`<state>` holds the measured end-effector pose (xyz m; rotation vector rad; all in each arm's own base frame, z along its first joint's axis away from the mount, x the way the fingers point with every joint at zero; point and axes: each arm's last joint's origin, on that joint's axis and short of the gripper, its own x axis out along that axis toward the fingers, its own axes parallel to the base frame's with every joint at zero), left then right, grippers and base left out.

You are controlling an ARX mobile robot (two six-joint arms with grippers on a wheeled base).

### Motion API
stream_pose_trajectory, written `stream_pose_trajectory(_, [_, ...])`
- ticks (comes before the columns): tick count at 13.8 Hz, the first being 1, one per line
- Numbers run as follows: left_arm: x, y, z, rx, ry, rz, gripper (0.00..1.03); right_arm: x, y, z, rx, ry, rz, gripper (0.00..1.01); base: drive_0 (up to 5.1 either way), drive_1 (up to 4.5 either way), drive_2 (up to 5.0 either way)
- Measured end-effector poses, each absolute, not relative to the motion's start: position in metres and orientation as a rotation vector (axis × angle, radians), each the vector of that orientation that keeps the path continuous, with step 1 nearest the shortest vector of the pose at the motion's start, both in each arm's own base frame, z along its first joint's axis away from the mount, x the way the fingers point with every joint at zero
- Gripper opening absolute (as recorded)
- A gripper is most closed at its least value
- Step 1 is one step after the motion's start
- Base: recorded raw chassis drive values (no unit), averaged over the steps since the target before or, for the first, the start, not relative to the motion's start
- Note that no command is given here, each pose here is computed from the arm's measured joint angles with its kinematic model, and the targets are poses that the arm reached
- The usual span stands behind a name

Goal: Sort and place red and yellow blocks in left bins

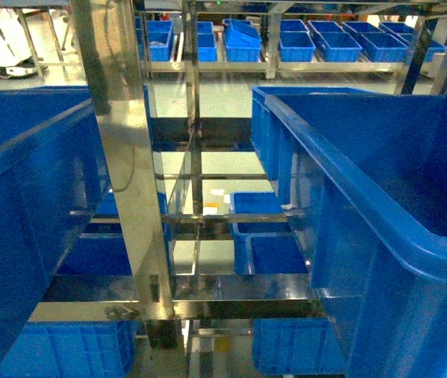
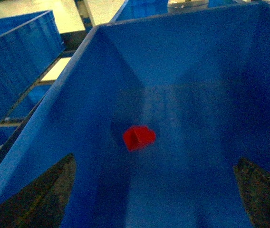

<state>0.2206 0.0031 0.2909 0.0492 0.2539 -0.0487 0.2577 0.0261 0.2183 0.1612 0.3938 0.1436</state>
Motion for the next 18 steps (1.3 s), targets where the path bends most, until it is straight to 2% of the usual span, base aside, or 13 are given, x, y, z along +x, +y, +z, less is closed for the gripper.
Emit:
stream_pose_trajectory(1, [0.221, 0.003, 0.291, 0.049, 0.254, -0.049, 0.27, 0.209, 0.017, 0.225, 0.169, 0.438, 0.164, 0.97, 0.0, 0.00, 0.0])
stream_pose_trajectory(2, [0.221, 0.003, 0.291, 0.049, 0.254, -0.049, 0.27, 0.158, -0.001, 0.248, 0.199, 0.416, 0.102, 0.98, 0.0, 0.00, 0.0])
stream_pose_trajectory(4, [0.221, 0.003, 0.291, 0.049, 0.254, -0.049, 0.27, 0.127, -0.002, 0.267, 0.200, 0.366, 0.065, 0.98, 0.0, 0.00, 0.0])
stream_pose_trajectory(6, [0.221, 0.003, 0.291, 0.049, 0.253, -0.051, 0.27, 0.094, 0.010, 0.288, 0.176, 0.271, 0.124, 0.98, 0.0, 0.00, 0.0])
stream_pose_trajectory(7, [0.221, 0.003, 0.291, 0.049, 0.255, -0.050, 0.27, 0.094, 0.013, 0.291, 0.176, 0.266, 0.138, 0.98, 0.0, 0.00, 0.0])
stream_pose_trajectory(9, [0.221, 0.003, 0.291, 0.049, 0.255, -0.048, 0.27, 0.099, 0.012, 0.284, 0.177, 0.311, 0.112, 0.98, 0.0, 0.00, 0.0])
stream_pose_trajectory(11, [0.221, 0.003, 0.291, 0.049, 0.254, -0.047, 0.27, 0.098, 0.012, 0.285, 0.178, 0.302, 0.114, 0.98, 0.0, 0.00, 0.0])
stream_pose_trajectory(13, [0.223, 0.016, 0.287, 0.047, 0.326, 0.057, 0.27, 0.098, 0.012, 0.285, 0.178, 0.304, 0.113, 0.98, 0.0, 0.00, 0.0])
stream_pose_trajectory(16, [0.232, 0.053, 0.258, 0.004, 0.529, 0.173, 0.27, 0.098, 0.012, 0.285, 0.178, 0.304, 0.113, 0.98, 0.0, 0.00, 0.0])
stream_pose_trajectory(18, [0.246, 0.071, 0.258, 0.048, 0.509, 0.195, 0.27, 0.098, 0.012, 0.285, 0.178, 0.304, 0.113, 0.98, 0.0, 0.00, 0.0])
